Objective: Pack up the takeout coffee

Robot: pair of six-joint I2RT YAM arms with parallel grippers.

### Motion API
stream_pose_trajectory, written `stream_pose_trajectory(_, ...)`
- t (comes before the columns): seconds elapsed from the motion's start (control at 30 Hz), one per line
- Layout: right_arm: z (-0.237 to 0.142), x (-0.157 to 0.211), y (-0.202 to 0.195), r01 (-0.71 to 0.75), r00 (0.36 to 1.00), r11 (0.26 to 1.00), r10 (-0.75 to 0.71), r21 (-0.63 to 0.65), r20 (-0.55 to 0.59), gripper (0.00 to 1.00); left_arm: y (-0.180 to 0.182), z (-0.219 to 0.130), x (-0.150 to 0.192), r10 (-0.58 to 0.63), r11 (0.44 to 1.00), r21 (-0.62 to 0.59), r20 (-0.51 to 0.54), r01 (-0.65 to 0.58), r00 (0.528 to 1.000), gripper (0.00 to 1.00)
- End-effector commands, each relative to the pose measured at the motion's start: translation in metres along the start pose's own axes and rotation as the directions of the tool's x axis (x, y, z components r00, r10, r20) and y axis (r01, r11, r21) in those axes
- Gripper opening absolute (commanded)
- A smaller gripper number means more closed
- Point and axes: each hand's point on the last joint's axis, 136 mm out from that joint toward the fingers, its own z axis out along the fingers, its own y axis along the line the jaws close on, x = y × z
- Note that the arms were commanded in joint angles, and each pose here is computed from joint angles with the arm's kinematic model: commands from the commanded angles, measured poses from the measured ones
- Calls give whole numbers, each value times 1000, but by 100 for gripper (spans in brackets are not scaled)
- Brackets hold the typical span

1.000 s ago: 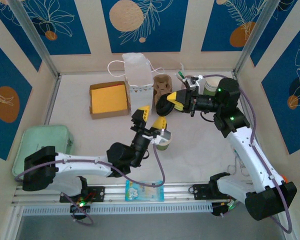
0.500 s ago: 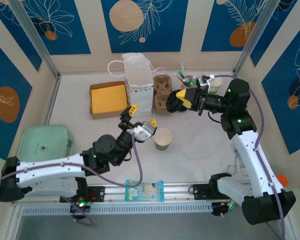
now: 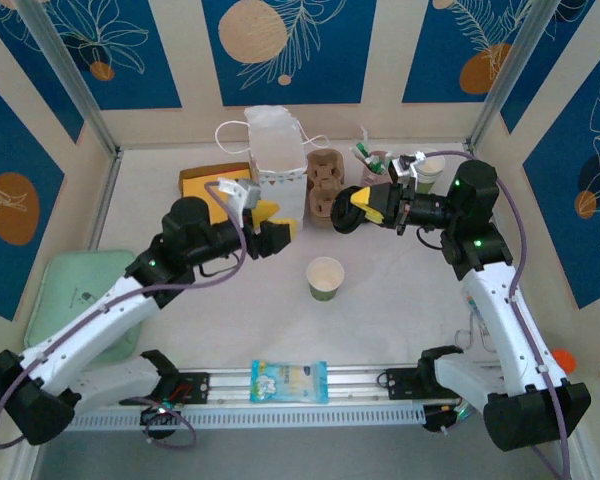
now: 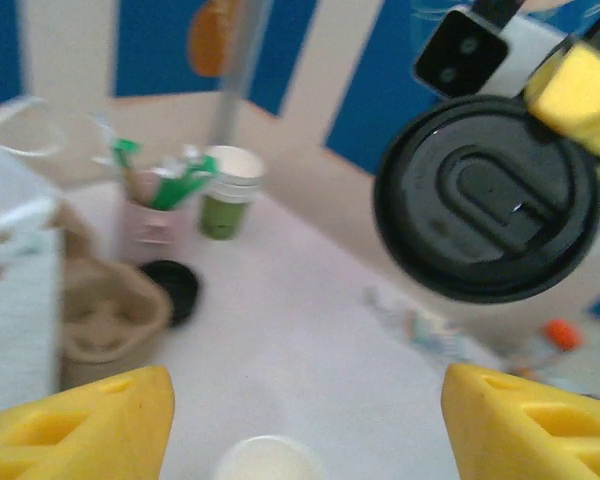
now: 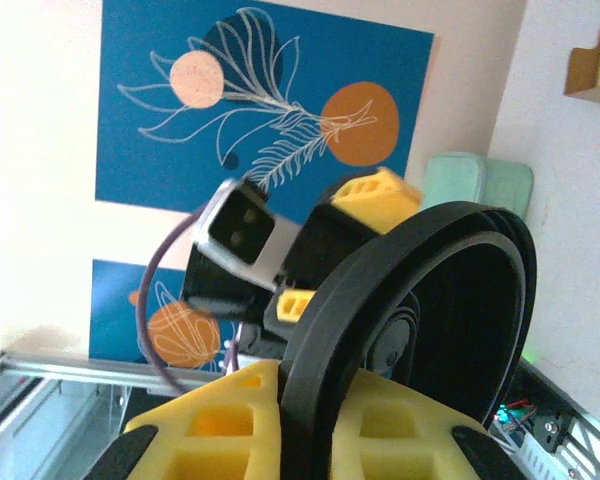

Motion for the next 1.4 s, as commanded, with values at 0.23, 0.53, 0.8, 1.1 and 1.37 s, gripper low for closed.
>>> stream_pose_trajectory(0.23, 4, 51, 68, 321, 929, 930, -346, -181, -130, 13, -78, -7, -61, -361, 679, 650, -110, 341, 926, 66)
stream_pose_trajectory(0.53, 9, 50, 78, 362, 911, 908, -392, -211, -126, 13, -82, -10, -59, -368, 632, 686, -143, 360, 919, 67)
stream_pose_trajectory(0.8, 18, 44, 86, 375, 906, 895, -409, -240, -113, 13, -83, -12, -54, -369, 628, 687, -151, 366, 917, 68)
stream_pose_trajectory(1.1, 28, 42, 88, 371, 903, 892, -411, -257, -123, 12, -84, -16, -55, -375, 623, 698, -128, 352, 918, 65)
stream_pose_trajectory(1.37, 36, 37, 76, 345, 915, 904, -384, -253, -125, 12, -89, -21, -60, -382, 598, 724, -119, 343, 916, 54)
